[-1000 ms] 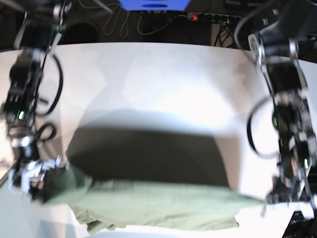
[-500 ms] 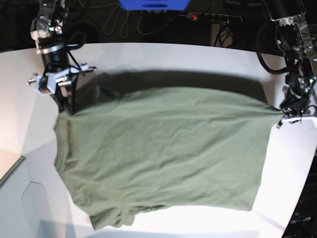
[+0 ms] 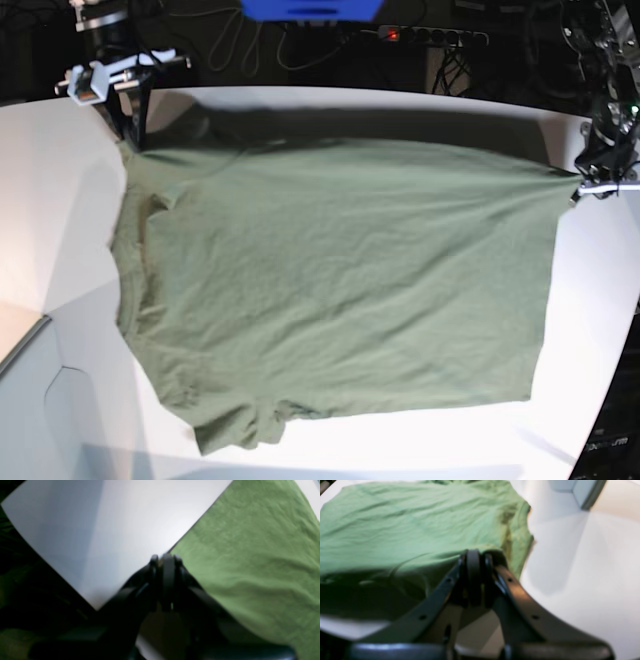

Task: Layout the t-shirt on the table in an organized manner, then fold the t-shirt properly
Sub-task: 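Lift and flick the shirt with both grippers, laying it flat, then release the shirt and regrasp its edge with both grippers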

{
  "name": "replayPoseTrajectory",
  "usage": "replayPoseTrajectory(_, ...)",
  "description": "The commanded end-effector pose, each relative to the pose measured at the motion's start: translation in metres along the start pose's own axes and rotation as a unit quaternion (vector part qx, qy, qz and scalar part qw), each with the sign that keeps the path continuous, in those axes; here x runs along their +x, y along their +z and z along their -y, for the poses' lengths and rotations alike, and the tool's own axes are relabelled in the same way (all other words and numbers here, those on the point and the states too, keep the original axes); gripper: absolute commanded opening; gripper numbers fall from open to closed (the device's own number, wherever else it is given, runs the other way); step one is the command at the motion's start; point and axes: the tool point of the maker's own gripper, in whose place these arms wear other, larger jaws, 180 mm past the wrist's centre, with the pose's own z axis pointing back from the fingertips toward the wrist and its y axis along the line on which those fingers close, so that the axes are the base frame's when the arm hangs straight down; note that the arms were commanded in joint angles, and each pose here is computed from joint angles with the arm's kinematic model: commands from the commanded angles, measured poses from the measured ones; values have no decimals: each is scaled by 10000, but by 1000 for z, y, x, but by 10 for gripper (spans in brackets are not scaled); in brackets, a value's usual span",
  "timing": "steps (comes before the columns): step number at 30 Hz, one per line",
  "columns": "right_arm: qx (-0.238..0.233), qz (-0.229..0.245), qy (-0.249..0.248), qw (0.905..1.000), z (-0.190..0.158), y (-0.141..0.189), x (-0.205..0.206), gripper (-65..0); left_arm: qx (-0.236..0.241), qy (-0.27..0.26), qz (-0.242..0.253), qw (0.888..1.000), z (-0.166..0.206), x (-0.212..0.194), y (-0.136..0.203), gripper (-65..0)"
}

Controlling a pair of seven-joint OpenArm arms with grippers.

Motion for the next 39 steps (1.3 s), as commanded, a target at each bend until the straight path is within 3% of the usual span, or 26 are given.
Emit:
replayPoseTrajectory(1,26,228,-90,9997,-4,5,9,-650,37,-85,238,9997,-3,15,1,-648)
replayPoseTrajectory(13,-29,-125,-584,9982,-28,47,-23,-650,125,-167,175,9996,-11,11,2,-648)
replayPoseTrajectory(19,-152,133,-687,9974,-23,56,-26,-650,391,-75,311,9987,-37,21,8,-648)
replayPoseTrajectory(22,-152,200,-671,9974,-22,54,-23,-650,236,-244,393,9987,-42,27,12,-648)
replayPoseTrajectory(33,-58,914,-592,9940,-19,-3,6,-650,-78,-197,534,9983,-24,40,0,-648)
replayPoseTrajectory(39,70,718,-540,9959,-21,-51,10,-650,-42,127,383,9992,-22,36,-25,-648)
